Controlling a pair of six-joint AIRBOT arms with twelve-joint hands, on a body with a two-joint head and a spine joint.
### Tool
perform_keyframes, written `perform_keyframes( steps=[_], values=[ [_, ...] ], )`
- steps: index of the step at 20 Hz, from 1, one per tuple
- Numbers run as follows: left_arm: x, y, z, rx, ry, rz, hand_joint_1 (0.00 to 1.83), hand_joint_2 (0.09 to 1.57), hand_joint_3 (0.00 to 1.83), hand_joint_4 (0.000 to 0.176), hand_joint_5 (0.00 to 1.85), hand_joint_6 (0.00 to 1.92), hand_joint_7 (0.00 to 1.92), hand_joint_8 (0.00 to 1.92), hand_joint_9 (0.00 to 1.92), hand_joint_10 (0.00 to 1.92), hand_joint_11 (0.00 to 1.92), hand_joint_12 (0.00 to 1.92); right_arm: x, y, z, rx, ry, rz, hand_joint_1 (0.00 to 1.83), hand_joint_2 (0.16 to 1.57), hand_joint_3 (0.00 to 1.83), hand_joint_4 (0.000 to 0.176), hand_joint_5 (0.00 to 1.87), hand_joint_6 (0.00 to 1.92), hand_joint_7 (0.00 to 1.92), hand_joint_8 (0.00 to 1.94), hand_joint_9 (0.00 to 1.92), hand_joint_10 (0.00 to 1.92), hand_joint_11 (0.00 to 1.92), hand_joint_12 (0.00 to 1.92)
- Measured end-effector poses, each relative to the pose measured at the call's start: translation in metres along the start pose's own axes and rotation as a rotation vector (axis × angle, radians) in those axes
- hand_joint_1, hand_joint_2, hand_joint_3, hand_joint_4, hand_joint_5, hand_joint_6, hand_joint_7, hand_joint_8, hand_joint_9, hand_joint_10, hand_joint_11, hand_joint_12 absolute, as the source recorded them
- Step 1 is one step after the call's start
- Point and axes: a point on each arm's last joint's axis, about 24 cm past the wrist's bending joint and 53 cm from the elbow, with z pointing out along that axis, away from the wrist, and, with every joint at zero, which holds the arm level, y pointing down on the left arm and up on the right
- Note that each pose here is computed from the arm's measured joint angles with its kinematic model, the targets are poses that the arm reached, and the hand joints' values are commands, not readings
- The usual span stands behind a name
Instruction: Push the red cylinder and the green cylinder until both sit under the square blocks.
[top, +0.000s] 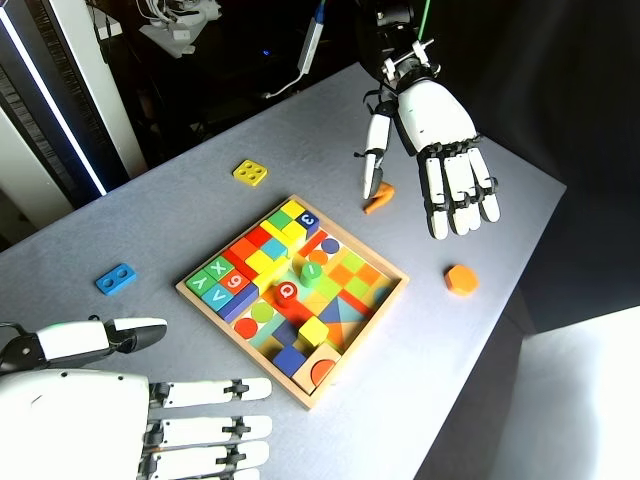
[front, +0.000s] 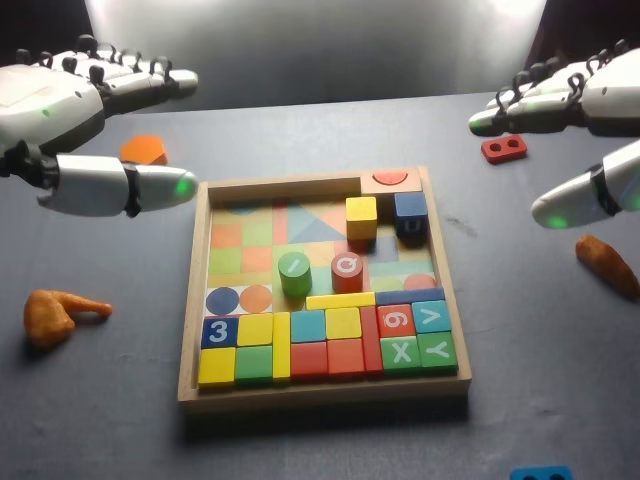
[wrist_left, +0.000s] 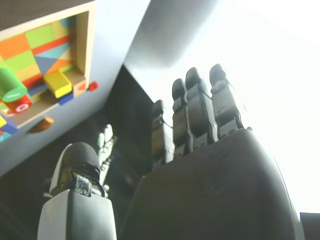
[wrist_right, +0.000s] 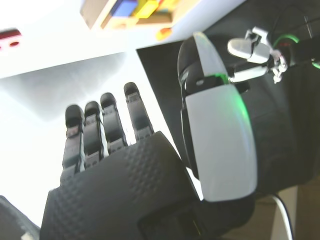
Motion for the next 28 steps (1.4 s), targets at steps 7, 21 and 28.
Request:
perform_keyframes(
  steps=[7,21,28],
  values=[
    [0.001,0.0,0.0,0.0,0.002,-0.001,0.0,1.05,0.0,0.17,0.01,0.0,0.0,0.0,0.0,0.0,0.0,0.13,0.012,0.01,0.008,-0.028,0.042,-0.009,0.17,1.06,0.0,0.051,0.09,0.01,0.0,0.0,0.05,0.01,0.0,0.93],
    [-0.001,0.0,0.004,0.0,-0.006,-0.004,0.0,1.05,0.0,0.173,0.01,0.0,0.0,0.0,0.0,0.0,0.0,0.15,0.02,0.032,0.018,-0.089,0.071,-0.014,0.22,1.05,0.0,0.108,0.47,0.02,0.02,0.0,0.0,0.0,0.0,0.35],
    [-0.001,0.002,0.007,-0.004,-0.005,-0.003,0.0,1.04,0.0,0.176,0.02,0.0,0.0,0.0,0.0,0.0,0.0,0.23,0.03,0.053,0.029,-0.138,0.109,-0.05,0.22,1.06,0.0,0.123,0.52,0.0,0.03,0.0,0.0,0.0,0.0,0.46]
  ],
)
